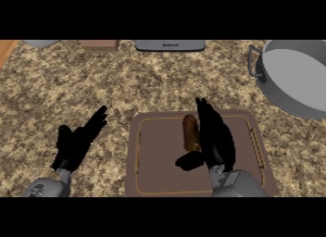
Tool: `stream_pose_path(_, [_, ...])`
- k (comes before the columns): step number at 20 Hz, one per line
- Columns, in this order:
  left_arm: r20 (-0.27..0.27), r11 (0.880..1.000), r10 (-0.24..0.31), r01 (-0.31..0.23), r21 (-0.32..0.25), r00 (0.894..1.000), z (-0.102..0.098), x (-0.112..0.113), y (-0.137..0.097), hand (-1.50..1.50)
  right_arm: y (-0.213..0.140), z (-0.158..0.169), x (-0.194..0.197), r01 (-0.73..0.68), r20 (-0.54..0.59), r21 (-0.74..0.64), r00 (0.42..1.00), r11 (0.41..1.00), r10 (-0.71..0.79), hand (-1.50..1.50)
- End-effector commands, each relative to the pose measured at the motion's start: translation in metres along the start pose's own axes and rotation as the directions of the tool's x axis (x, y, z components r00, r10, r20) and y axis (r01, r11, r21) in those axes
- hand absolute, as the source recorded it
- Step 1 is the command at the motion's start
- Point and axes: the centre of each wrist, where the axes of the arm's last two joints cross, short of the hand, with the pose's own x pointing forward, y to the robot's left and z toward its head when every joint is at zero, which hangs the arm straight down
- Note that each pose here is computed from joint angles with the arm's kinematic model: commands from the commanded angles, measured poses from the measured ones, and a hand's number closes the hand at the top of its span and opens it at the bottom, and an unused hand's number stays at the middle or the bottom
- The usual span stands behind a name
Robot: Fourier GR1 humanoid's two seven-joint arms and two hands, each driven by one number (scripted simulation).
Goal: Pick the sweet potato from the tray and place it in the pot
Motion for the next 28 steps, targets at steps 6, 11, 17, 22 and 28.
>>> stream_pose_path(6, [0.006, 1.000, -0.007, 0.007, 0.009, 1.000, -0.006, -0.012, 0.006, 0.00, 0.028, -0.017, -0.041, 0.176, -0.023, 0.002, 0.984, 0.984, -0.176, -1.50])
stream_pose_path(11, [-0.010, 1.000, 0.021, -0.021, 0.022, 1.000, 0.005, 0.010, 0.006, 0.00, 0.025, -0.034, -0.055, 0.248, -0.023, 0.043, 0.969, 0.968, -0.247, -1.50])
stream_pose_path(17, [0.012, 1.000, -0.004, 0.005, -0.006, 1.000, 0.004, 0.006, -0.008, 0.00, 0.051, -0.037, -0.082, -0.003, 0.069, 0.094, 0.998, 0.996, -0.003, 1.50])
stream_pose_path(22, [-0.007, 1.000, 0.002, -0.002, -0.010, 1.000, -0.006, 0.011, -0.003, 0.00, 0.061, -0.044, -0.097, 0.197, 0.055, 0.093, 0.978, 0.976, -0.203, 1.50])
stream_pose_path(28, [0.008, 1.000, 0.012, -0.012, -0.005, 1.000, 0.009, -0.011, -0.003, 0.00, 0.000, -0.048, -0.163, 0.301, 0.180, 0.080, 0.933, 0.950, -0.310, 1.50])
